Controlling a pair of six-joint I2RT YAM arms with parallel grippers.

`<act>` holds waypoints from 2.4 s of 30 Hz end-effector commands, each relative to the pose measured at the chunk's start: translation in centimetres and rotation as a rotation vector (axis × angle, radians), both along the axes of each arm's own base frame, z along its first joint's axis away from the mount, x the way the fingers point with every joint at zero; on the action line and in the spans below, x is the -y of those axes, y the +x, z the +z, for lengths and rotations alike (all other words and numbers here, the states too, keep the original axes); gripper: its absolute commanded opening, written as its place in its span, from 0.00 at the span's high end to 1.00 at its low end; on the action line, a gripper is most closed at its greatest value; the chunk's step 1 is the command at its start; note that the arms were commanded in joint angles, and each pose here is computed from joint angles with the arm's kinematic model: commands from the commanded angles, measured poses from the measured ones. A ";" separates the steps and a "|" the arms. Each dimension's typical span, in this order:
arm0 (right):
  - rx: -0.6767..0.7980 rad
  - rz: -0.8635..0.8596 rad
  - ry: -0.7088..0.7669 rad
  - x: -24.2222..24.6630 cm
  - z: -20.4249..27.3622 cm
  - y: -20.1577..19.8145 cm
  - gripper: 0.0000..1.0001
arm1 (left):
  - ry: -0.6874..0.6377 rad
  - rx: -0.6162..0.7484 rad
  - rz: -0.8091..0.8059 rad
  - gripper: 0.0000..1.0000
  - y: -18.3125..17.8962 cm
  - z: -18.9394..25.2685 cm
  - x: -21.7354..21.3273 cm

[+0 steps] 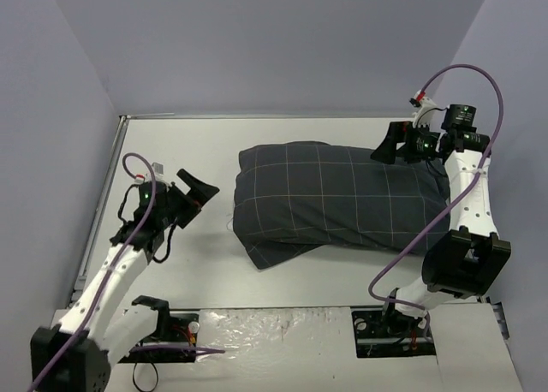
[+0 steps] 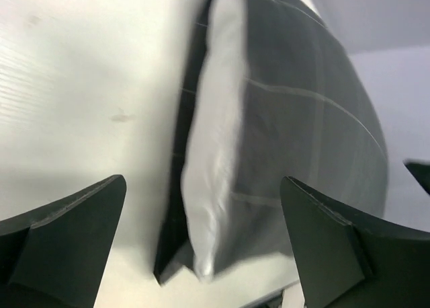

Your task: Remove the pillowcase from the pillow

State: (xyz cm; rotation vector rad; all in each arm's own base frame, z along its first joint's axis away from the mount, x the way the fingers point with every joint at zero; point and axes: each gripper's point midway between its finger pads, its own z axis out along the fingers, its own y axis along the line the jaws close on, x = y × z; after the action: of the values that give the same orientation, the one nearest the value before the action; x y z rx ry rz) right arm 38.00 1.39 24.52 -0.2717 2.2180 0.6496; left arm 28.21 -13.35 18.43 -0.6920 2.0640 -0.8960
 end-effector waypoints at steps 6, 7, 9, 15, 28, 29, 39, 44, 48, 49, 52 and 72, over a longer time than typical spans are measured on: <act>0.098 0.063 -0.089 -0.1 1.1 -1.7 0.00 | -0.066 -0.051 -0.110 0.23 7.1 -1.3 1.0; 0.100 0.064 -0.099 0.0 0.9 -2.0 0.00 | -0.066 -0.056 -0.136 0.27 7.1 -1.5 1.3; 0.120 0.067 -0.127 0.1 1.2 -2.4 0.00 | -0.071 -0.081 -0.185 0.31 6.7 -2.1 2.1; 0.116 0.072 -0.118 -0.3 0.9 -3.3 0.00 | -0.075 -0.114 -0.296 0.27 3.4 -4.4 2.9; 0.097 0.073 -0.041 -1.3 1.3 -3.9 0.00 | -0.082 -0.069 -0.440 0.24 4.0 -3.1 5.6; 0.103 0.072 -0.042 -1.4 1.4 -4.1 0.00 | -0.085 -0.054 -0.454 0.23 4.0 -2.6 5.9; 0.098 0.067 -0.029 -1.9 1.3 -5.4 0.00 | -0.125 -0.003 -0.498 0.22 3.6 -1.4 6.8; 0.098 0.067 -0.018 -2.1 1.6 -5.6 0.00 | -0.195 0.063 -0.522 0.18 3.7 0.5 7.5; 0.090 0.073 0.000 -2.3 1.5 -5.5 0.00 | -0.194 0.043 -0.553 0.17 4.6 0.3 8.8; 0.088 0.071 0.005 -2.3 1.5 -5.5 0.00 | -0.192 0.027 -0.573 0.17 4.3 -0.1 9.5; 0.095 0.071 0.002 -2.3 1.9 -5.3 0.00 | -0.172 -0.015 -0.597 0.17 4.3 -1.6 10.7; 0.133 0.085 -0.026 -2.3 2.5 -5.8 0.00 | -0.226 -0.043 -0.507 0.23 4.5 -4.2 7.3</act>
State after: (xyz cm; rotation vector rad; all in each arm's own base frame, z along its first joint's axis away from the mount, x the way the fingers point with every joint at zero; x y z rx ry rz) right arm 32.92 3.03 25.55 -0.3623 2.1485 0.6273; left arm 32.03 -21.68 12.61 -0.3192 2.3166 -1.4252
